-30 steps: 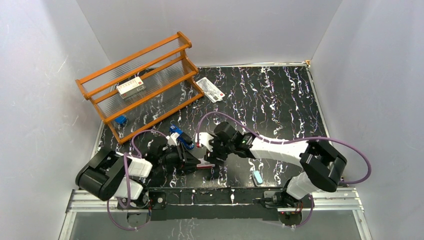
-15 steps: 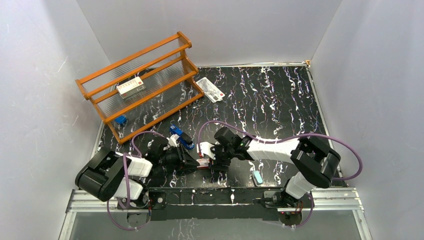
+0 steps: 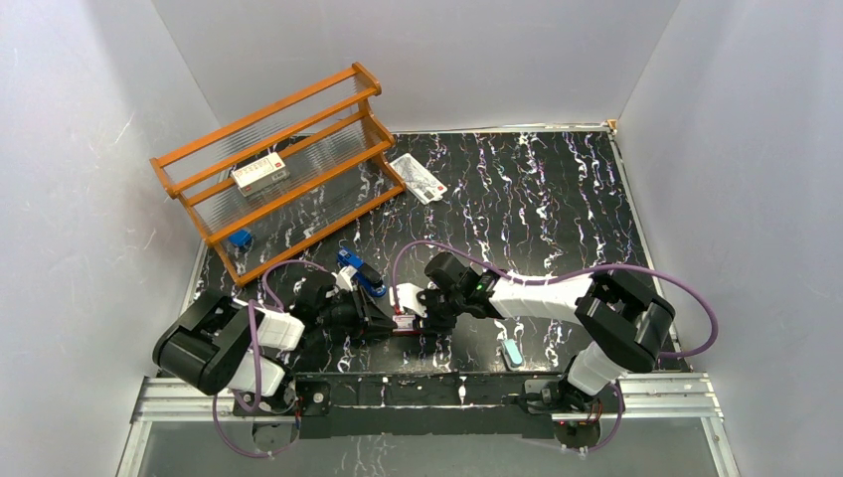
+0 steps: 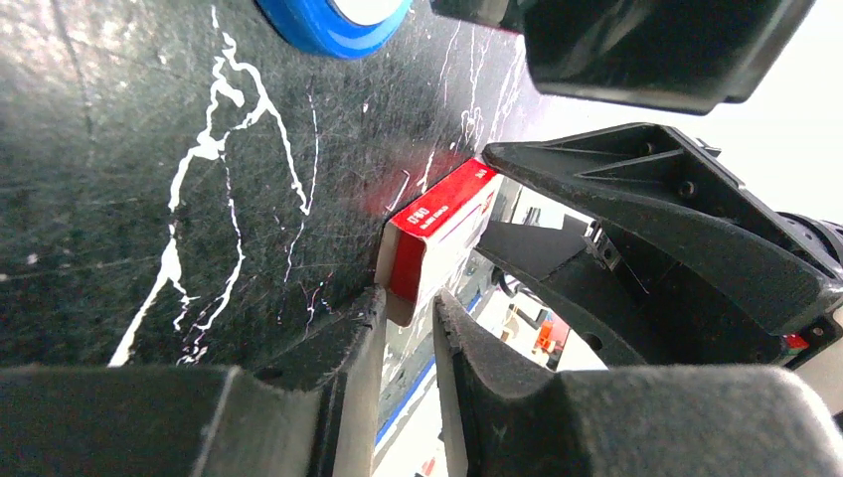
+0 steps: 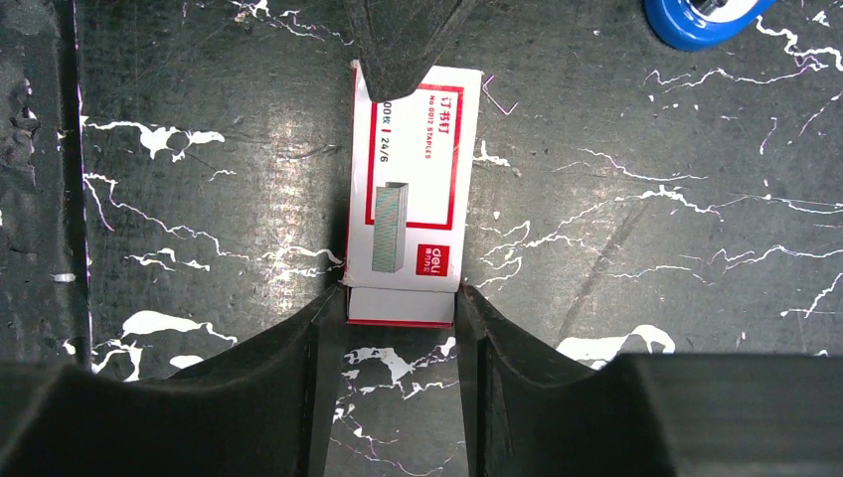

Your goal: Load the staples into the stapler

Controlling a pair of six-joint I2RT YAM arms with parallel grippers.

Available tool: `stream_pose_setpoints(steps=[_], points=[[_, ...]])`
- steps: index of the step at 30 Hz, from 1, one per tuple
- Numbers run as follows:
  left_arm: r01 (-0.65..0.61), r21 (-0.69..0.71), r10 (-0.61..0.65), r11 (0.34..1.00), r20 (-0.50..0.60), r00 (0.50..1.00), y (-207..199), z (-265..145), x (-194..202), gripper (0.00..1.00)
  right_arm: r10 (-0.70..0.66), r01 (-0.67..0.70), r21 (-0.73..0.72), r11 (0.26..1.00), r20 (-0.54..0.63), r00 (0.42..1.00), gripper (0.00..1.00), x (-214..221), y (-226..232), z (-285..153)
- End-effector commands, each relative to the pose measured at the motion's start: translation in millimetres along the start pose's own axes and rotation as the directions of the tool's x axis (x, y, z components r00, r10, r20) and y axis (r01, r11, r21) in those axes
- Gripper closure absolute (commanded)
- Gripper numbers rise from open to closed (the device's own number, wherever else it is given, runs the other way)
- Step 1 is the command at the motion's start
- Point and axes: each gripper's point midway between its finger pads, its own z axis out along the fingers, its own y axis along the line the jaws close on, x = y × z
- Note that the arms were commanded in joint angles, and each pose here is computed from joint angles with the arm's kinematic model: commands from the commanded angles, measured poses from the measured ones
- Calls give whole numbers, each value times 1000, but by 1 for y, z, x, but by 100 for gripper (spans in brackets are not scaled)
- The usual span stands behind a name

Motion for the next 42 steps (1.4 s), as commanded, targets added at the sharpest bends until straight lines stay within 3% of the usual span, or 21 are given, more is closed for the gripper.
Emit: stream_pose_setpoints(steps=[1, 8, 19, 32, 42], points=[[-33, -17, 33, 999, 32, 999, 0, 0, -7, 77, -26, 26, 25, 999, 3, 1000, 49, -1, -4, 0], [-65, 5, 65, 998, 31, 997, -10, 1, -11, 77, -7, 8, 47, 999, -18, 1000, 45, 2, -8, -1], [-82, 8, 82, 997, 25, 996, -10, 1, -11, 100, 24, -23, 36, 999, -35, 999, 51, 4, -5, -4], [-108, -27, 109, 994, 42, 993, -6, -4, -11, 100, 4, -2, 42, 999, -45, 999, 62, 4, -5, -10], [-114, -88, 119, 990, 52, 992, 2, -13, -9, 100, -3, 6, 41, 999, -73, 997, 63, 9, -4, -14]])
